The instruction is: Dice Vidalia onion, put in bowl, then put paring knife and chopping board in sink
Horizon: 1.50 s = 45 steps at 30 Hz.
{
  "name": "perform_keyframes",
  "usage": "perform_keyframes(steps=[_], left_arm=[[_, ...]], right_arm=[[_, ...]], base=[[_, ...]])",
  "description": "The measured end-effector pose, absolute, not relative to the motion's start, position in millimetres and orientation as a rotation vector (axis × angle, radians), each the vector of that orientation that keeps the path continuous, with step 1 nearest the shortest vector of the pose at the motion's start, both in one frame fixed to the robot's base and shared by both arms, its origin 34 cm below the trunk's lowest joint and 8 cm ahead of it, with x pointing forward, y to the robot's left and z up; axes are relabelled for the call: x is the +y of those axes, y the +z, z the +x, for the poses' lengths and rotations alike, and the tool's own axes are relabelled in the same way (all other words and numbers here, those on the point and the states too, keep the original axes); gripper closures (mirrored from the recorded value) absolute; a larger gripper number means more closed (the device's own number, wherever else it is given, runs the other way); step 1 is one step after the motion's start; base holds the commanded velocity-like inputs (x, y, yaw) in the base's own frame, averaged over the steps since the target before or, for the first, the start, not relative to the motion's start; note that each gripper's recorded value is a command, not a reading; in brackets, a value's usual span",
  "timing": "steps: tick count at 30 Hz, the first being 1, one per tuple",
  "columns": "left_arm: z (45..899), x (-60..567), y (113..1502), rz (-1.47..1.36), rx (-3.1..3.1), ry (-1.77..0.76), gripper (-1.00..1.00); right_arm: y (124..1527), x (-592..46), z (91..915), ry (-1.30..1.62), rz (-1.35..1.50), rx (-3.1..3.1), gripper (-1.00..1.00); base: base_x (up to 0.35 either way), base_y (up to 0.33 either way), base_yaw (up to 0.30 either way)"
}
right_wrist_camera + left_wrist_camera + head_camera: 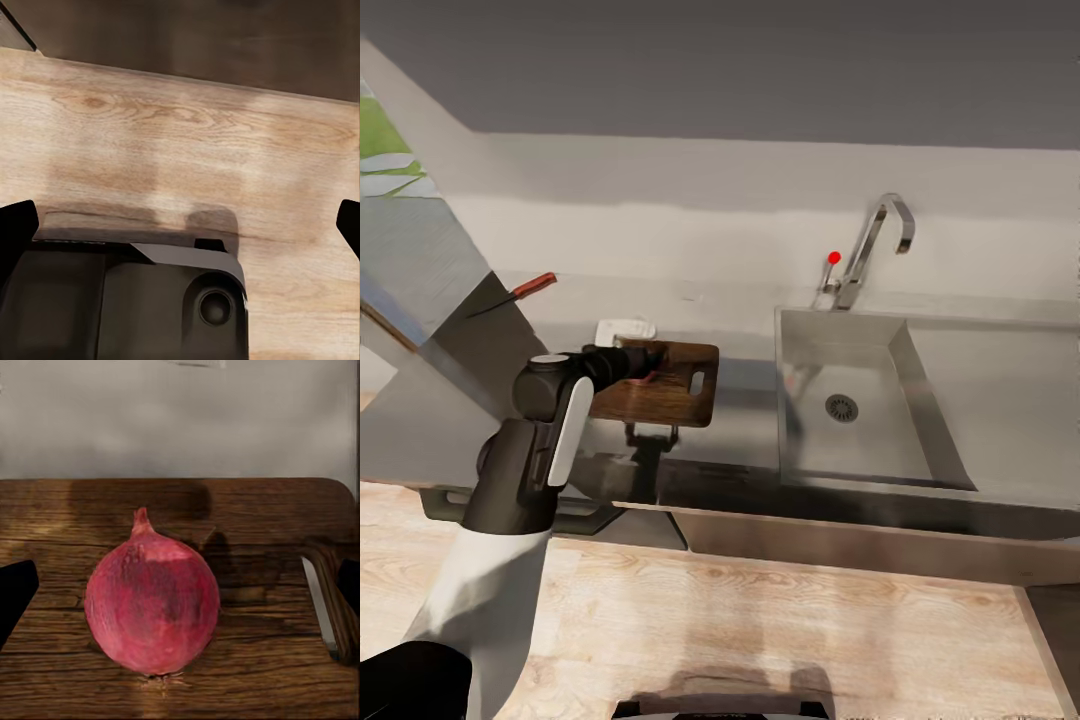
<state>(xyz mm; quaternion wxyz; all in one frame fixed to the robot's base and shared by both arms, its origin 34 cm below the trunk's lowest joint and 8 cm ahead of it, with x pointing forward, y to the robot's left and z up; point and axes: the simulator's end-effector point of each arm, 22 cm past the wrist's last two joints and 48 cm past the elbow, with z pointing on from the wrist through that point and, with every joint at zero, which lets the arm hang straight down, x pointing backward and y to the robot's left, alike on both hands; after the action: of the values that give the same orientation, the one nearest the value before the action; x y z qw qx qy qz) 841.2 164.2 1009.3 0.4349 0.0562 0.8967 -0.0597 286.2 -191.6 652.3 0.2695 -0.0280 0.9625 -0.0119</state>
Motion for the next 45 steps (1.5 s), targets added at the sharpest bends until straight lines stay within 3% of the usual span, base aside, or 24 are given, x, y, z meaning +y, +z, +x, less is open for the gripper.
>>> perform_keyframes(steps=[31,45], left_arm=[[814.6,163.6,968.8,0.139,2.31,-0.156,-1.0],[641.3,178.4,813.8,0.068,2.422,-0.175,-1.0]], right_arm=[[652.5,-191.7,286.2,-0.032,-0.075,2.593,-1.0],[652.8,-191.8,286.4,-0.032,-0.074,2.592,-1.0]], base=[[-0.291,0.0,0.0],[-0.005,0.0,0.0]])
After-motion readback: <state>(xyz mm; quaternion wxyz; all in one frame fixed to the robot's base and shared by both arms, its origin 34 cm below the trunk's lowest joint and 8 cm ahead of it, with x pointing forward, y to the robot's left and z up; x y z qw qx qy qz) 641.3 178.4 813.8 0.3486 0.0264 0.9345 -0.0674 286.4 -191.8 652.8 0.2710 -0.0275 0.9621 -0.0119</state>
